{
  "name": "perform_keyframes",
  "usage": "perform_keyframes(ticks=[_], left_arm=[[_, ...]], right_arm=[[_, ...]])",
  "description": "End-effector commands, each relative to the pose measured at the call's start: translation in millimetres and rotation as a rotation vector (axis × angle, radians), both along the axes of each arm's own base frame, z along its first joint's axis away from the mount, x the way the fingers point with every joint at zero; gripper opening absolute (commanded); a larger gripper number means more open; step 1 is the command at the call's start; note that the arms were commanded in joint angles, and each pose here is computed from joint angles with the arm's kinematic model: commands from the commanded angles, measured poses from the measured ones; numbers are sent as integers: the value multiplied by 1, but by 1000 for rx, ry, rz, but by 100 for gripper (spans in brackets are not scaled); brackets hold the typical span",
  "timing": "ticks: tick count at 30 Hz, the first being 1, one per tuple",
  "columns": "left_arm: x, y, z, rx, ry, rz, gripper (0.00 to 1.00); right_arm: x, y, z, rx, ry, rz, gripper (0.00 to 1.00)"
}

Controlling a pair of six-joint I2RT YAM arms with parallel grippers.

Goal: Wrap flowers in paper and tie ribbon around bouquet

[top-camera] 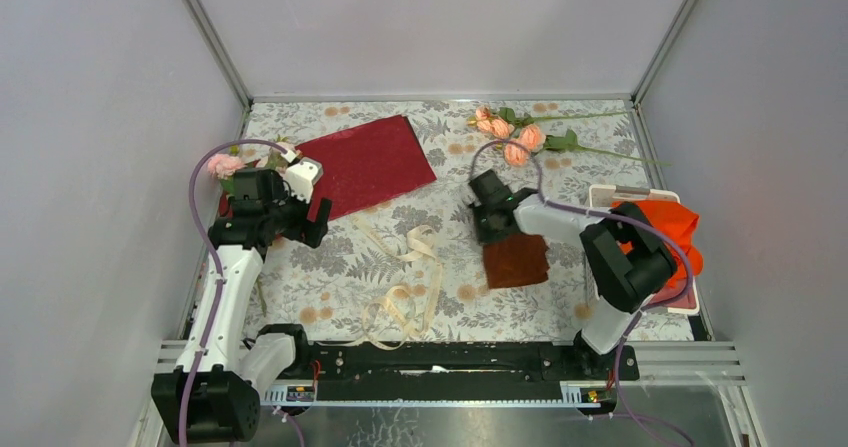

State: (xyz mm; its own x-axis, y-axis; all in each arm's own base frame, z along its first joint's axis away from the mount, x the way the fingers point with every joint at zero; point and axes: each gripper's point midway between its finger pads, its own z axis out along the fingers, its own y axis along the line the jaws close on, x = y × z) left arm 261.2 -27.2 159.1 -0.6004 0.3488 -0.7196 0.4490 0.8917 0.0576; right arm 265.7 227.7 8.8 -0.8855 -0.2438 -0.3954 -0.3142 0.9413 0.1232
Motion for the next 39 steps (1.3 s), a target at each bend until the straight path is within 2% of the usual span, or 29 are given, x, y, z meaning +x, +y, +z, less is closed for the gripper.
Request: perform_keyframes(ticks=[1,6,8,11,15,21,24,27,32,39], left_arm=[[2,5,3,32,-1,-5,99],[11,1,9,4,-5,-5,99],[12,0,10,4,-8,-11,99],[12,3,7,19,-7,-12,99],[9,3,3,21,-2,-10,99],[6,3,0,27,-1,-20,99],[6,3,-3,35,8,-28,99],[5,3,-9,30,32,-28,99],[3,2,-12,25,53,-22,99],[-6,4,-19,62,86,-46,99]], right_arm=[[38,-97,1,-196,-54,-191,0],[98,-138,3,-244,-39,-220,0],[110,-137,13,-263,-41,-201,0],[110,-118,52,-215,-104,-183,0],[62,-91,79,-190,-142,-170,0],[-63,-109,33,-211,150,-253,0],[-92,-123,21,-229,208,-284,0],[-96,-128,8,-251,253,-283,0],[-59,-139,-10,-221,343,-317,0],[61,-183,-2,-355,178,-386,0]])
